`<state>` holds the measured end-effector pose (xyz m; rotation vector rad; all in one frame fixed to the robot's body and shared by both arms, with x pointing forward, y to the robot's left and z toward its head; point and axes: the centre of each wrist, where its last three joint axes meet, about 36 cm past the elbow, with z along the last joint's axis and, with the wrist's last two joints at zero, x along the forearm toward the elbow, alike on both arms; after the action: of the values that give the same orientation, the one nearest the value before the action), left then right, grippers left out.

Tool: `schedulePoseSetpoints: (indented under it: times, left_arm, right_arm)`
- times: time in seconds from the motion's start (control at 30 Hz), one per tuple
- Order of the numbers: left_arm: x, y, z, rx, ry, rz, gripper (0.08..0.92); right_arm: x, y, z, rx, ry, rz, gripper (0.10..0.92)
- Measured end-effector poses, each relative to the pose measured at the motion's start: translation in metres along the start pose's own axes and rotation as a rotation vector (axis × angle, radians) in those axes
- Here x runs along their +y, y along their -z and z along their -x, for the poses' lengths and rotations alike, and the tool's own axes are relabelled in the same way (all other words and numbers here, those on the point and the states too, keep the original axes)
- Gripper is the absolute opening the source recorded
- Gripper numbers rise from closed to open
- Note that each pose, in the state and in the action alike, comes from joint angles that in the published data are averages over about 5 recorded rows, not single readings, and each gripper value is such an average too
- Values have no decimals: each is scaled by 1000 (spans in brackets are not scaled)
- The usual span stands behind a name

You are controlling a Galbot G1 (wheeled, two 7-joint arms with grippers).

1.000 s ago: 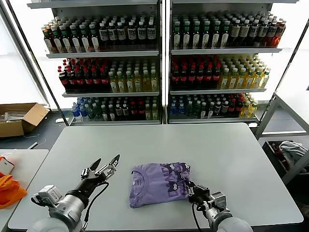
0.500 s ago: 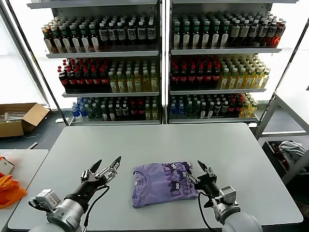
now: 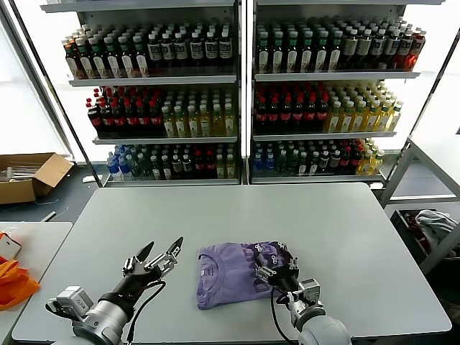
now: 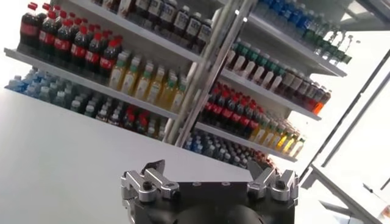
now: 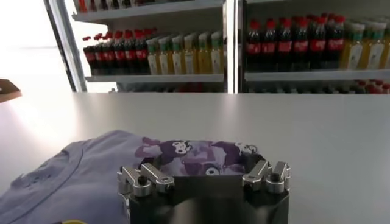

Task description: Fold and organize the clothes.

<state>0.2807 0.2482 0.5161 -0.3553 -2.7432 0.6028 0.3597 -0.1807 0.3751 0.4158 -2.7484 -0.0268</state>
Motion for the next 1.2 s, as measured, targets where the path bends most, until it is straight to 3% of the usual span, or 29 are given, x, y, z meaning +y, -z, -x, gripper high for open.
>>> schedulePoseSetpoints:
  times: [0.27, 0.53, 0.7, 1.2]
  left_arm:
    - [-1, -3, 4, 7, -13, 1, 822]
    - [-3, -1, 1, 5, -20, 10, 823]
    - [-4, -1, -1, -1, -17, 12, 823]
    - [-7, 0, -8, -21, -5, 12, 823]
  right_arm:
    - [10, 2, -1, 17, 10, 24, 823]
    - [33, 32, -12, -113, 49, 25, 823]
    - [58, 34, -8, -143, 65, 12, 823]
    - [113, -3, 44, 1, -15, 32, 823]
